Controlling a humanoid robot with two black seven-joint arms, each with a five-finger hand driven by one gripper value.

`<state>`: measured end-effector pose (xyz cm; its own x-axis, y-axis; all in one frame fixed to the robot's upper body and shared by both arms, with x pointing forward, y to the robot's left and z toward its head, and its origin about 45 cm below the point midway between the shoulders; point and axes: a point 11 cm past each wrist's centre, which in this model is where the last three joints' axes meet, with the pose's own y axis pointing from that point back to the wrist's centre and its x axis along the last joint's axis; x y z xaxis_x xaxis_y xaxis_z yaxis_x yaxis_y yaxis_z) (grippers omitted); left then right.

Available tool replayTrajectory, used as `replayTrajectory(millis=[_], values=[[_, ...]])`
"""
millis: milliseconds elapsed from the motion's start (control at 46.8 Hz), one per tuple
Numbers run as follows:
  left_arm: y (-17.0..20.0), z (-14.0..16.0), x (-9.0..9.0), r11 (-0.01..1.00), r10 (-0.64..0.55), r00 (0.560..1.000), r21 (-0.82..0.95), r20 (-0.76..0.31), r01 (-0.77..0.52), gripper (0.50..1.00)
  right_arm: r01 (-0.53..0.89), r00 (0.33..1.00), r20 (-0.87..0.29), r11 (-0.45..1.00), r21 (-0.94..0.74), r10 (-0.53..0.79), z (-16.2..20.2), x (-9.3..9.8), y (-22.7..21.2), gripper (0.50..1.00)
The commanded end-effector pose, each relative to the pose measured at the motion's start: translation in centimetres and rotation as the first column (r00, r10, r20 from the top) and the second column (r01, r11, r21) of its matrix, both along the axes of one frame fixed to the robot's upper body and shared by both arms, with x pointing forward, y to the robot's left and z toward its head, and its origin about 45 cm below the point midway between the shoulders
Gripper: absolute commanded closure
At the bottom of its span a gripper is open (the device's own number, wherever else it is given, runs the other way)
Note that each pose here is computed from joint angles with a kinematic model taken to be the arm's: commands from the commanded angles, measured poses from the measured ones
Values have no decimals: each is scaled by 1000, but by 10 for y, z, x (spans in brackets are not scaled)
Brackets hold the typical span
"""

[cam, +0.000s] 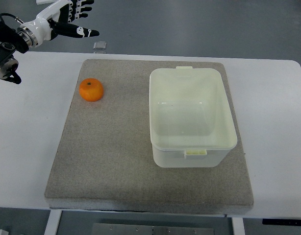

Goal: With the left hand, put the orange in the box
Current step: 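Swing the left hand over and lower it onto the orange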

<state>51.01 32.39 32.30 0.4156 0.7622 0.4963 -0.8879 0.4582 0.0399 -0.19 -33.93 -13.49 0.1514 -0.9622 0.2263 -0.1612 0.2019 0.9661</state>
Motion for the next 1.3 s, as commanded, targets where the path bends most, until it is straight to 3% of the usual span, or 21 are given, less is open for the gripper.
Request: replayTrajectory(millis=[0, 235, 470, 598, 791, 940, 1282], values=[[-5, -5, -7, 986, -84, 996, 149, 14, 81, 557, 0, 1000, 0, 1000, 0, 0, 0, 0, 0, 568], [-12, -10, -14, 912, -195, 981, 372, 16, 175, 553, 0, 1000, 0, 1000, 0, 0, 0, 0, 0, 568], [-10, -10, -25, 741, -310, 951, 623, -15, 252, 549, 0, 1000, 0, 1000, 0, 0, 0, 0, 0, 568], [-16, -5, -35, 683, -386, 922, 664, -25, 304, 542, 0, 1000, 0, 1000, 0, 0, 0, 0, 0, 568], [-14, -24, -49, 597, -425, 899, 714, -107, 367, 542, 0, 1000, 0, 1000, 0, 0, 0, 0, 0, 568], [-11, -26, -48, 496, -441, 887, 787, -136, 367, 542, 0, 1000, 0, 1000, 0, 0, 0, 0, 0, 568], [-19, -25, -43, 475, -450, 883, 801, -134, 364, 542, 0, 1000, 0, 1000, 0, 0, 0, 0, 0, 568]])
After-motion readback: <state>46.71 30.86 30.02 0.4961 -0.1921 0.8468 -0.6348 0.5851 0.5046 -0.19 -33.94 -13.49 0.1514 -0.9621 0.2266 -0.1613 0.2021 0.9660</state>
